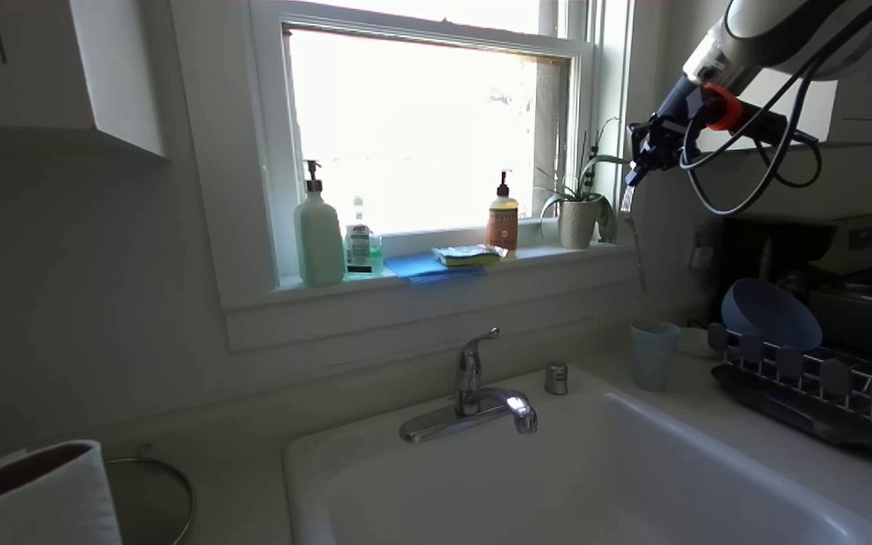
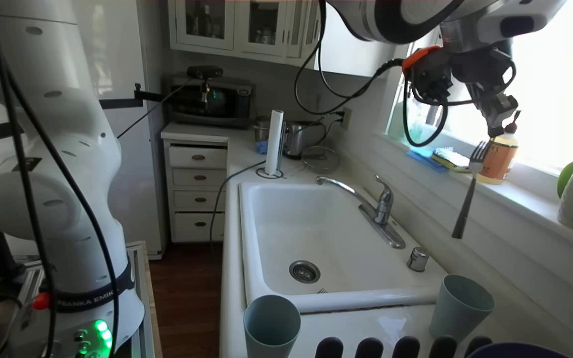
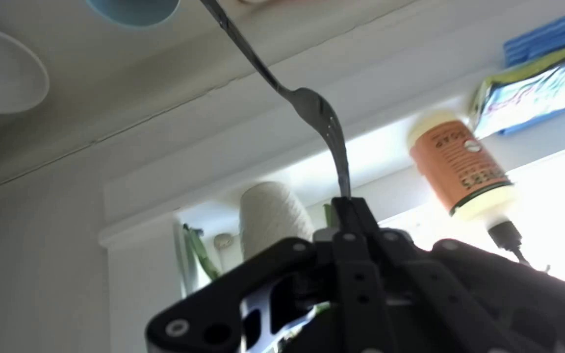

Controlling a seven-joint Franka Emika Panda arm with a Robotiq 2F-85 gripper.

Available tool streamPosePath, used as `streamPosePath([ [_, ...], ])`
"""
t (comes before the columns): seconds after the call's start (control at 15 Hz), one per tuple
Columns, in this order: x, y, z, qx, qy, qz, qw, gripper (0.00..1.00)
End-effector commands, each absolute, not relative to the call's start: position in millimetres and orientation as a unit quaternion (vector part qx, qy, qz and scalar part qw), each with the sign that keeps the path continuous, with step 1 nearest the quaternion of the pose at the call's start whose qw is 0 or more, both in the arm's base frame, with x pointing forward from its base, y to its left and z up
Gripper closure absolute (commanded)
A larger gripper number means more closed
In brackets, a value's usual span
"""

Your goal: Move the tap to the left, pick up the fork from the sink and put it in the blue cup on the kitchen counter

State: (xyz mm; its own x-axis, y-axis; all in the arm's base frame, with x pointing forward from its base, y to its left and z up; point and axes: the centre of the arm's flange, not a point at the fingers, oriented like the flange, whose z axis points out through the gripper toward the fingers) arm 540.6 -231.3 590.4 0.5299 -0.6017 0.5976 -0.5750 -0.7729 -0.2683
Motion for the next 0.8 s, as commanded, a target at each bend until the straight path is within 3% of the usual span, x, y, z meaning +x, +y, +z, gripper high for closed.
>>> streamPosePath([
  [0.0, 550, -265, 571, -0.847, 0.380, -0.370, -0.021, 1.00],
  [0.73, 569, -293, 514, -0.841, 0.431, -0.328, -0.008, 1.00],
])
